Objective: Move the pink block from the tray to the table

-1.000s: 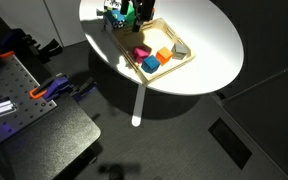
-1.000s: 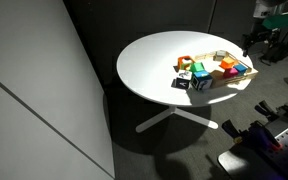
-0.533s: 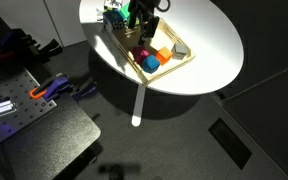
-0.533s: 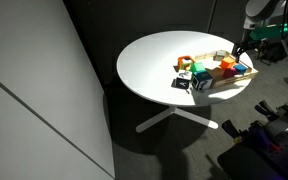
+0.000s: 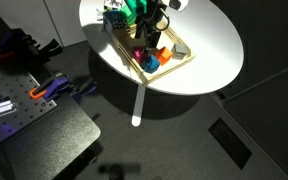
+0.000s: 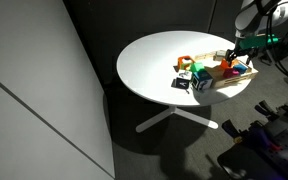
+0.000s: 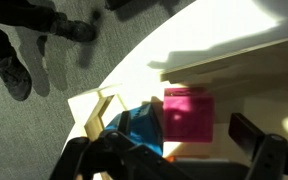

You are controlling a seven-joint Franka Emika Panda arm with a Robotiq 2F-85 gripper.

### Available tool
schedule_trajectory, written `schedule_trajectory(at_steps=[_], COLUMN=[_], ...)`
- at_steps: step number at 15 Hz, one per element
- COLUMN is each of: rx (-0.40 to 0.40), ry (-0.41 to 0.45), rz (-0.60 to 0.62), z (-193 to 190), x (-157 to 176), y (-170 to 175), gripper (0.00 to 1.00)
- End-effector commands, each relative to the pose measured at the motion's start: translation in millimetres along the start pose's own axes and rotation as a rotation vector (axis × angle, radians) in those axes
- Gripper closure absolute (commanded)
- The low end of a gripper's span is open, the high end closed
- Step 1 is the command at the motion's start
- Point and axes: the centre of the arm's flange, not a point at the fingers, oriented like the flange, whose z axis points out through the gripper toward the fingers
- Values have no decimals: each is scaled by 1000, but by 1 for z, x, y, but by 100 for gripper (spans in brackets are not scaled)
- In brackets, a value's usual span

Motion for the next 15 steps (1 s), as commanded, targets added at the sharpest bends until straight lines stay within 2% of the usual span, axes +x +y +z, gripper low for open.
schedule_trajectory(at_steps=[1,15], rx=[-8,-71], ry=[15,3], rz=[36,38], z=[9,41], x=[16,27], y=[-12,-34], gripper=[0,0])
